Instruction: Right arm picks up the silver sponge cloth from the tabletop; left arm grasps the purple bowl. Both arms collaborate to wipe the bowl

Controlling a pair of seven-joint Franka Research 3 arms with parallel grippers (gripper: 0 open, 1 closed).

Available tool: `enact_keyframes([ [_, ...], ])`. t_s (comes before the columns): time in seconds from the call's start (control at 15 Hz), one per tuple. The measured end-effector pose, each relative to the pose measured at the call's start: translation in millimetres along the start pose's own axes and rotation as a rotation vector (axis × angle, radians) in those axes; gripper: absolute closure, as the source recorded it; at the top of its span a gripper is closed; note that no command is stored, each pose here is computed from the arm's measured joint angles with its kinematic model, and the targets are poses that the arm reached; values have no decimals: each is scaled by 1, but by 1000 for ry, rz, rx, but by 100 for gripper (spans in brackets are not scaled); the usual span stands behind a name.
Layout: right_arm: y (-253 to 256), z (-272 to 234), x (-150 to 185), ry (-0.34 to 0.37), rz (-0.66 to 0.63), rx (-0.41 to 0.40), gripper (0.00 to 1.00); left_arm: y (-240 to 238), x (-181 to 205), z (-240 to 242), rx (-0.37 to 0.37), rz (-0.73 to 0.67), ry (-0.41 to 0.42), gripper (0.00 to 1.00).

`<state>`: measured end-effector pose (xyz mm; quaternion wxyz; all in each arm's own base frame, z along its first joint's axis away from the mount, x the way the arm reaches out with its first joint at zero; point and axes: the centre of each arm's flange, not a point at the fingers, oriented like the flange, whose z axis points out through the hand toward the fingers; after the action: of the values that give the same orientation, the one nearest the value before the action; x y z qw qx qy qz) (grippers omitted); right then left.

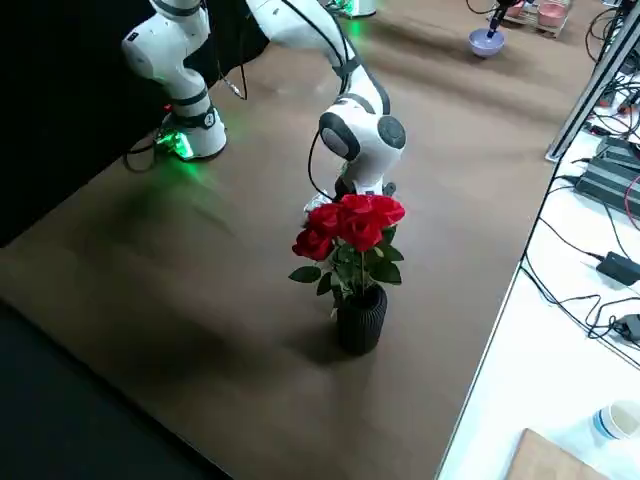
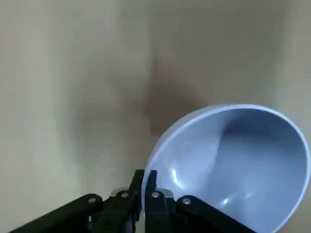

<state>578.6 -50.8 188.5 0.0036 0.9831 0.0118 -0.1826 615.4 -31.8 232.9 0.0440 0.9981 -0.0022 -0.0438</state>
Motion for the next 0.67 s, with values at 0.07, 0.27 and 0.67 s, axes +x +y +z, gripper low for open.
enact_keyframes([
  [0.07, 0, -5, 3, 11, -1, -1, 98, 17, 0, -4, -10, -3, 5, 95],
  [0.27, -2, -29, 11, 56, -5, -7, 98, 77, -6, -14, -46, -18, 16, 95],
  [0.67, -16, -144, 13, 117, -24, 4, 98, 238, -42, -33, -136, -77, 5, 95],
])
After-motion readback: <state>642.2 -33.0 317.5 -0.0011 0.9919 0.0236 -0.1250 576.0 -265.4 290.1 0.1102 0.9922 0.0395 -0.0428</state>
